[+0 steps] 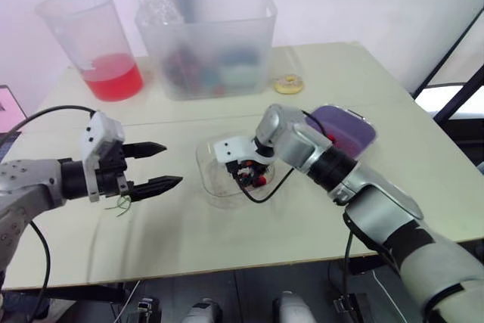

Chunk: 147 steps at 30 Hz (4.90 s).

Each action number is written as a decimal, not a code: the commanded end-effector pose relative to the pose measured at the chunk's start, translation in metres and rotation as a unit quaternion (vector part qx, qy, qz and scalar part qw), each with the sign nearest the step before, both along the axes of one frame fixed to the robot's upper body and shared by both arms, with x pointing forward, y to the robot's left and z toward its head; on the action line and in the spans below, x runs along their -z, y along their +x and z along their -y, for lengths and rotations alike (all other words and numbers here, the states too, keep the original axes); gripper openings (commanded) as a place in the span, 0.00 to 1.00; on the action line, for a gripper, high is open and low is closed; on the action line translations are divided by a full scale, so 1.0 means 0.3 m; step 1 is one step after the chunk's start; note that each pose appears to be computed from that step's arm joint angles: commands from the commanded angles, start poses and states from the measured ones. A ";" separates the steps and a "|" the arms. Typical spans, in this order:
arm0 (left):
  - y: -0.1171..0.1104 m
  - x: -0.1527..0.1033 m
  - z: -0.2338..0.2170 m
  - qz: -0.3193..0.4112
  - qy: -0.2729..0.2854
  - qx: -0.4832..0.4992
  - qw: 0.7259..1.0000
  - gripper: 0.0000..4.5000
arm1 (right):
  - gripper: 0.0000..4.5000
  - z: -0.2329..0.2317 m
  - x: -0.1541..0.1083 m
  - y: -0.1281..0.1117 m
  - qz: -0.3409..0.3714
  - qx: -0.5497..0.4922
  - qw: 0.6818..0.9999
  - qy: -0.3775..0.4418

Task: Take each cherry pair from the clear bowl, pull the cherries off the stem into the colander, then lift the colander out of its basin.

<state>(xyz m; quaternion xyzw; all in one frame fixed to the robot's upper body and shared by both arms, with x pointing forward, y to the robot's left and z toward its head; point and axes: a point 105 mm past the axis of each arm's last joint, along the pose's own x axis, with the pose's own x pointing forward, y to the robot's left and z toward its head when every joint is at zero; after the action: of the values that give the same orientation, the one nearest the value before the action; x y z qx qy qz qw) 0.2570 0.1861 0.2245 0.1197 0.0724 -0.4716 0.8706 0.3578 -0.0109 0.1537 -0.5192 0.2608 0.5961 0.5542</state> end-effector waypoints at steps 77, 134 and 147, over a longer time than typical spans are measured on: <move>0.000 -0.015 0.018 0.011 -0.006 -0.006 1.000 1.00 | 0.57 -0.128 -0.103 -0.004 0.208 -0.360 0.907 -0.069; 0.023 -0.037 0.029 0.005 -0.039 0.019 0.999 1.00 | 0.05 -0.002 -0.192 -0.009 0.065 0.047 0.995 0.063; 0.149 -0.230 0.062 0.020 -0.205 -0.029 0.978 1.00 | 0.05 -0.001 -0.523 0.043 0.307 0.015 0.918 0.251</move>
<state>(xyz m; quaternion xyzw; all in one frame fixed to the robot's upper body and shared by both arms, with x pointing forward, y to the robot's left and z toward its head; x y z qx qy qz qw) 0.3014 0.1661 0.2794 -0.0476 -0.0181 -0.4574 0.8878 0.3714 -0.0145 0.2795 -0.5067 -0.0081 0.4775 0.7178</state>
